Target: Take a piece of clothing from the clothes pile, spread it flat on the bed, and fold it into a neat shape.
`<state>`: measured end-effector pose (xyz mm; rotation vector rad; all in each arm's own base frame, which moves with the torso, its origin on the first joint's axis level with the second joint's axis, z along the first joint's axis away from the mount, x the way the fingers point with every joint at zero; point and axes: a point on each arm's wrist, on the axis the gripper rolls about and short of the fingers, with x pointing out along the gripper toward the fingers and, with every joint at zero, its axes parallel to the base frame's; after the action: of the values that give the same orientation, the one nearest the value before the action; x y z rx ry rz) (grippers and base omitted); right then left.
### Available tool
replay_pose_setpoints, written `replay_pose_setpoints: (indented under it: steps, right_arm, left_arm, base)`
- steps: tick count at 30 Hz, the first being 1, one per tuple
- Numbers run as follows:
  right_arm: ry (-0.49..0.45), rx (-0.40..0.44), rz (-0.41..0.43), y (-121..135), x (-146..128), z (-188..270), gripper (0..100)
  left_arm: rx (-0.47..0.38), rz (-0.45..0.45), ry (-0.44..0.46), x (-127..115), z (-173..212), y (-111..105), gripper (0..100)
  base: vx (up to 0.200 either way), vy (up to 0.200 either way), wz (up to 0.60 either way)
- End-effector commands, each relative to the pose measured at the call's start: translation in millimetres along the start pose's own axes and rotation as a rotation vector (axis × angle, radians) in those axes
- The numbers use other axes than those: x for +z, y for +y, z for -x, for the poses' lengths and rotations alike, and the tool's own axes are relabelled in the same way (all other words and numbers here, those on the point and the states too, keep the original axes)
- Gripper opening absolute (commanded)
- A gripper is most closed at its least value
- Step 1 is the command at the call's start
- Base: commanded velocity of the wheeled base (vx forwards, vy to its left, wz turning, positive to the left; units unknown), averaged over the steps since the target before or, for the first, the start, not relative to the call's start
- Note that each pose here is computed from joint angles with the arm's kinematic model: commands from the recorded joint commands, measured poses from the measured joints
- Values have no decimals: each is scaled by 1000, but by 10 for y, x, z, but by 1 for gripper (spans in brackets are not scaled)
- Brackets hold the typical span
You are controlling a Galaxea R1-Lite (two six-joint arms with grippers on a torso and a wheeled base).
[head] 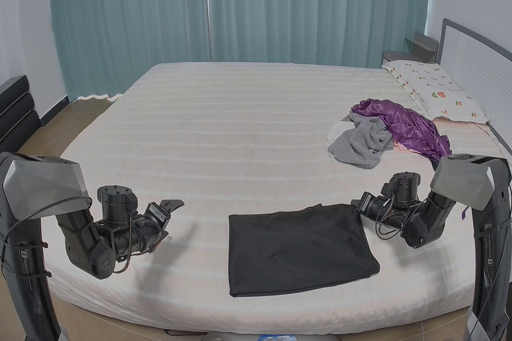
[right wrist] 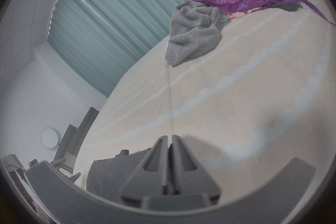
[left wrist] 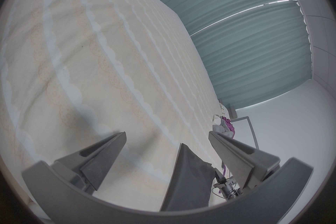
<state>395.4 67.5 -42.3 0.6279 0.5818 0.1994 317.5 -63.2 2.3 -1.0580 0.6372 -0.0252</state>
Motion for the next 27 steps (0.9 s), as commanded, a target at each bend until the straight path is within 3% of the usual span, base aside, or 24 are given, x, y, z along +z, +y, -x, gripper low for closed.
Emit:
replay_pose_setpoints:
  steps: [1, 27]
  right_arm:
    - [-10, 4, -2, 4, 27, -13, 0]
    - [-22, -22, -17, -121, 72, -38, 0]
  left_arm:
    - [1, 0, 1, -1, -2, 3, 100]
    - [1, -1, 3, -7, -5, 4, 100]
  base:
    - [0, 0, 0]
    - [0, 0, 0]
